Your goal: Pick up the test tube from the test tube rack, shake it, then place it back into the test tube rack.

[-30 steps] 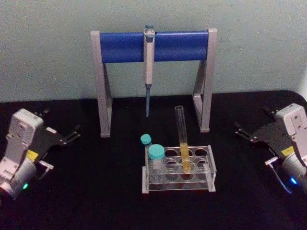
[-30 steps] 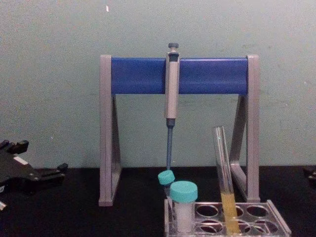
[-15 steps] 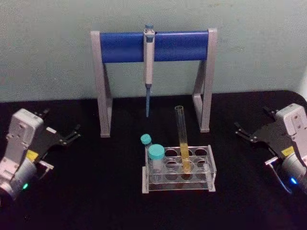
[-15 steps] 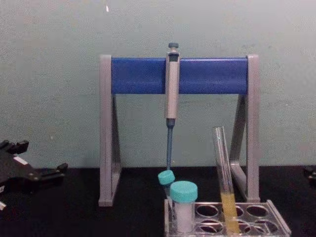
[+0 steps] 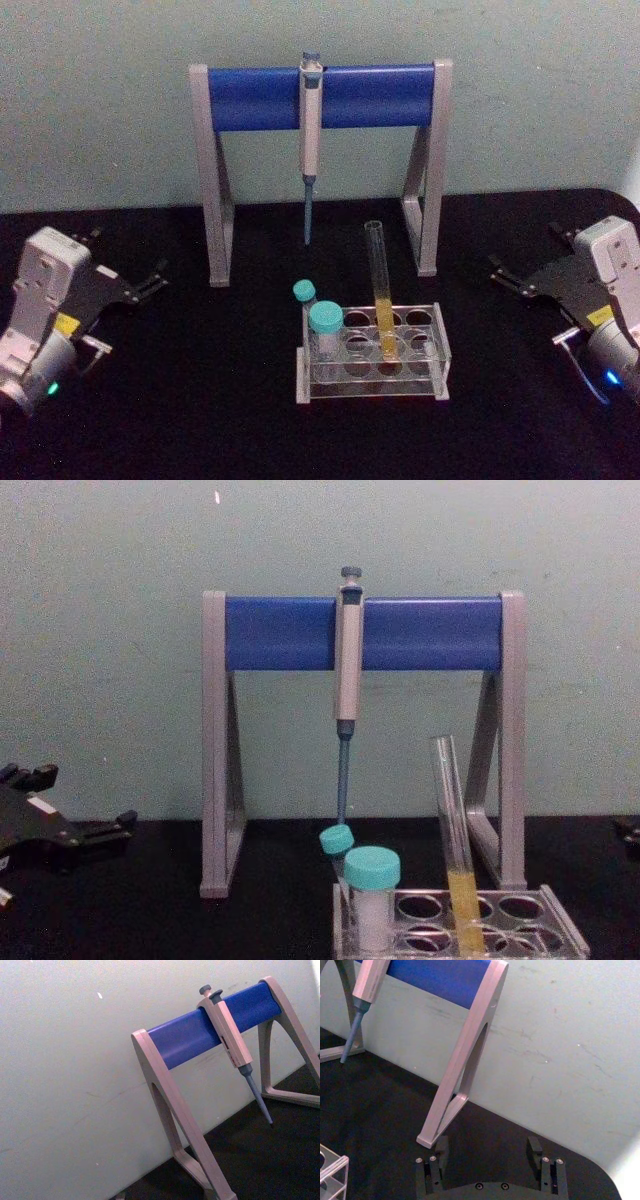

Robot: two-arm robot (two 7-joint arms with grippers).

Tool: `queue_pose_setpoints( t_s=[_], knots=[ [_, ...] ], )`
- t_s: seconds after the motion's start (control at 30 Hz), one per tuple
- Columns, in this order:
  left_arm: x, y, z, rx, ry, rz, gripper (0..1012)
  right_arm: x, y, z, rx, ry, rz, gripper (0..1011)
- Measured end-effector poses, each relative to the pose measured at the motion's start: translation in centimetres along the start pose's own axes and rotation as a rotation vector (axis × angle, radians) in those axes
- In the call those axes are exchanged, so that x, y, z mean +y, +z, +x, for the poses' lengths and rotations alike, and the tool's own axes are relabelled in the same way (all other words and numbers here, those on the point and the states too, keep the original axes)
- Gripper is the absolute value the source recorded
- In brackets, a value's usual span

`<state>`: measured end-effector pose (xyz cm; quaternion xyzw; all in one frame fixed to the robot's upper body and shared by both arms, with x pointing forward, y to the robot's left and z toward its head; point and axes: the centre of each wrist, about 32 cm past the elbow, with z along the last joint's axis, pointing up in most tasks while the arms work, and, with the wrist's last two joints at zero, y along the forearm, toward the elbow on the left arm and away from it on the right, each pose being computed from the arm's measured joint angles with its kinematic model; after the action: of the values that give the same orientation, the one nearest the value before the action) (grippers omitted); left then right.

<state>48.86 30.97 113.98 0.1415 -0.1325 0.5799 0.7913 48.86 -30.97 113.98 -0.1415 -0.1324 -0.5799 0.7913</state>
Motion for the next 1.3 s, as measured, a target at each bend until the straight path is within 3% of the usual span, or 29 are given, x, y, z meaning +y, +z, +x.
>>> queue_pose_setpoints(
  t_s=[1.3],
  knots=[
    [0.00, 0.00, 0.00, 0.000, 0.000, 0.000, 1010, -0.07, 0.13, -0.02, 0.007, 0.007, 0.003, 1000]
  ],
)
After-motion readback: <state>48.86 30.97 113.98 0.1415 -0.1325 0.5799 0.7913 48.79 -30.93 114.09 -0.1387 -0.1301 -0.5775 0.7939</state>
